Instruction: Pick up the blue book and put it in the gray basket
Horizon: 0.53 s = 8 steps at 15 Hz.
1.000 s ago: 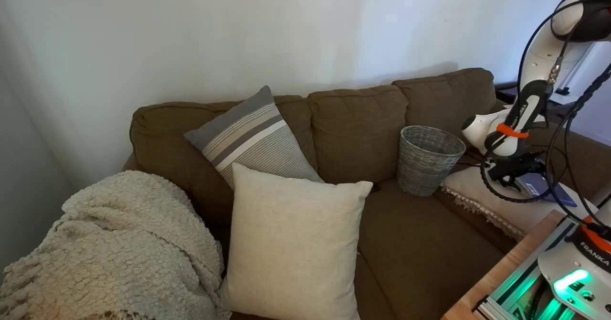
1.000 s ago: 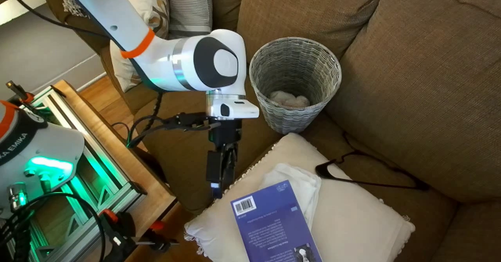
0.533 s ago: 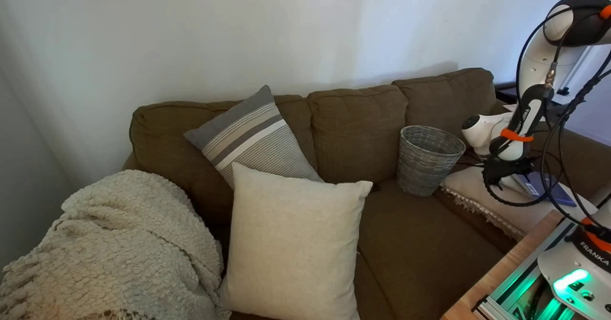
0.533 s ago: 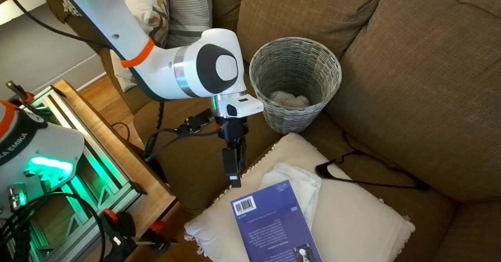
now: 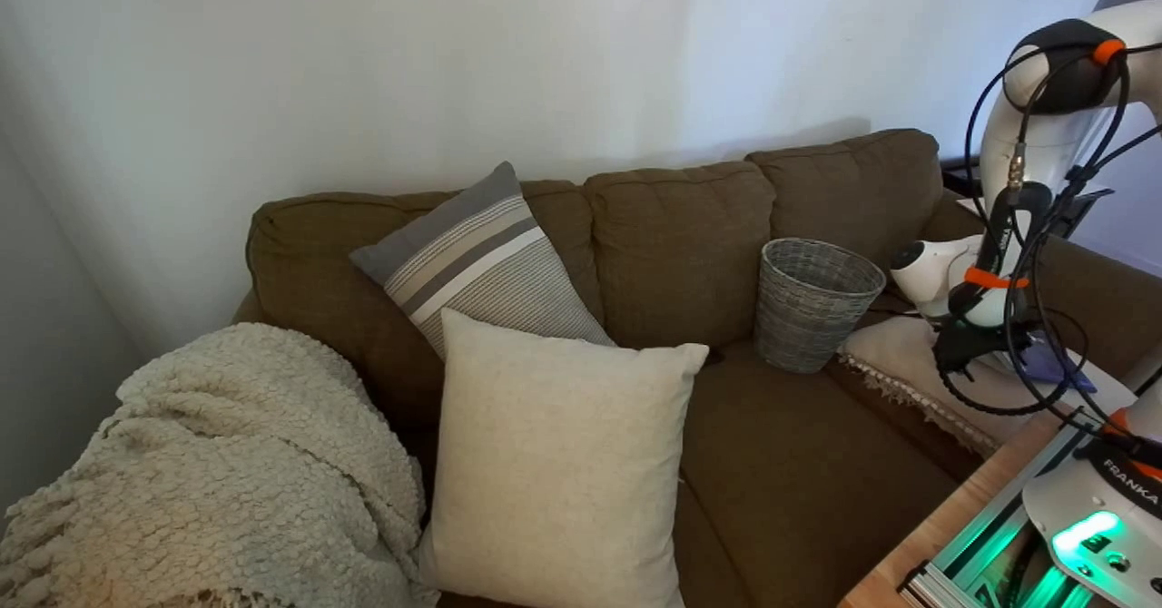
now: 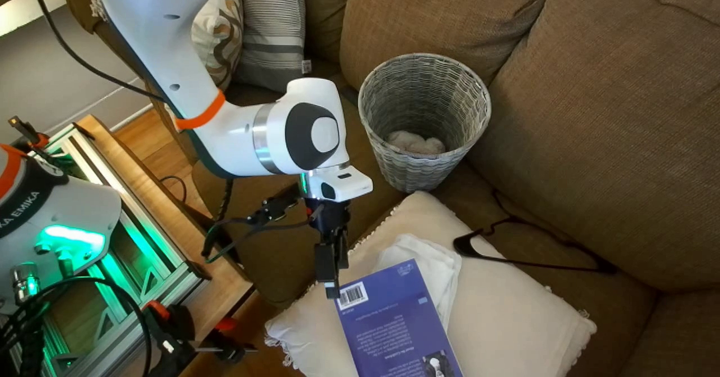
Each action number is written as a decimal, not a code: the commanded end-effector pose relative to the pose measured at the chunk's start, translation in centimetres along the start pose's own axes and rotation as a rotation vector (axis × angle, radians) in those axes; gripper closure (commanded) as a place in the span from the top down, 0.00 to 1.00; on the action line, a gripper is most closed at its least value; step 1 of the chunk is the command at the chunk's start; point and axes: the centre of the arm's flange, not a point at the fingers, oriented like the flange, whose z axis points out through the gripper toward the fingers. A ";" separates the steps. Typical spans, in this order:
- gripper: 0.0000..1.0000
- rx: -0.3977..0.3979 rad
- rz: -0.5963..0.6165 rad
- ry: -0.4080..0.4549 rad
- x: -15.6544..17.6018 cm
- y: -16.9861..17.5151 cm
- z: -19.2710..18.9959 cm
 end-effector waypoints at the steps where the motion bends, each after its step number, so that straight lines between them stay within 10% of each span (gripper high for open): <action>1: 1.00 -0.054 0.046 0.041 0.0 0.4 1.3; 4: 1.00 -0.089 0.079 0.067 0.6 0.5 1.0; 8: 0.58 -0.190 0.072 0.063 1.0 0.4 1.2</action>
